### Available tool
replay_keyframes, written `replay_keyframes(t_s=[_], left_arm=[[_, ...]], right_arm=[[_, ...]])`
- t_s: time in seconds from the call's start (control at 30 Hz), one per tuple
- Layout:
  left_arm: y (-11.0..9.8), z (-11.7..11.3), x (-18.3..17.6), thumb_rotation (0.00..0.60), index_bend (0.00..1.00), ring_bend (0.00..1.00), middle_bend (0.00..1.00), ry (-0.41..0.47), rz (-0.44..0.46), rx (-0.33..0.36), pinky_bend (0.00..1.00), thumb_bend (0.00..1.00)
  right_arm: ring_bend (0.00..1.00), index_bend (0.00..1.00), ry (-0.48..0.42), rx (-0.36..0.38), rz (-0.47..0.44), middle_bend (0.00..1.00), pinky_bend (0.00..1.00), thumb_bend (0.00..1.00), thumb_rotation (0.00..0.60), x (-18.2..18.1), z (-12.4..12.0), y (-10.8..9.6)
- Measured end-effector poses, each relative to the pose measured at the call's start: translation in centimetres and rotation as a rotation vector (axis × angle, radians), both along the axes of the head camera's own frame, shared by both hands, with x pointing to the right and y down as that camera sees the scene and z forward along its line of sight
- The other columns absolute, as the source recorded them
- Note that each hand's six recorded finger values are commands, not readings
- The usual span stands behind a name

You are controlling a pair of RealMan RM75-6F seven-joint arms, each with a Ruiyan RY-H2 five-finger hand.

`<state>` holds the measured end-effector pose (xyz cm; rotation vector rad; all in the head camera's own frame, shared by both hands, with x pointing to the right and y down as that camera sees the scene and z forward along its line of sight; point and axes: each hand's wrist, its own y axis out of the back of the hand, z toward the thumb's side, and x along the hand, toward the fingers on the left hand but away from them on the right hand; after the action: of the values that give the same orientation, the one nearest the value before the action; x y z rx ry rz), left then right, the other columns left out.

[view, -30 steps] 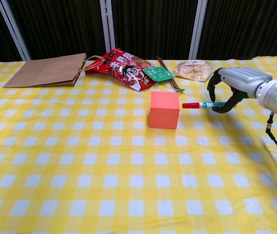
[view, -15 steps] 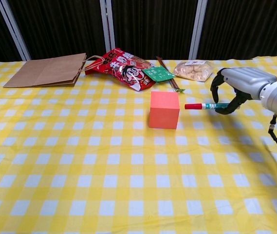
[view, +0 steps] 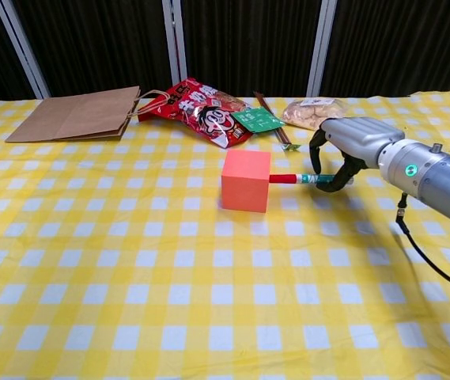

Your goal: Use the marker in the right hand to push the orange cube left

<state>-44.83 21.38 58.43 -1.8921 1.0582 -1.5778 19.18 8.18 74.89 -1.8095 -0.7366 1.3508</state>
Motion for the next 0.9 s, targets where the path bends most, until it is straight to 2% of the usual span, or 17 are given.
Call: replay_keyframes(t_s=[0.37,0.9], left_arm=[[0.1,-0.1,-0.1,0.600,0.00,0.00,0.00,0.001,-0.004,0.001,0.00,0.02],[0.1,-0.2,0.0,0.600,0.00,0.00,0.00,0.005,0.006,0.001,0.00,0.02]], right_arm=[[0.09,0.69,-0.044,0.005,-0.033,0.30,0.09,0.52,0.600,-3.0,-0.5,0.6],[0.09,0.69,0.021,0.013,0.025,0.30,0.09,0.52,0.600,-0.9,-1.4,1.5]])
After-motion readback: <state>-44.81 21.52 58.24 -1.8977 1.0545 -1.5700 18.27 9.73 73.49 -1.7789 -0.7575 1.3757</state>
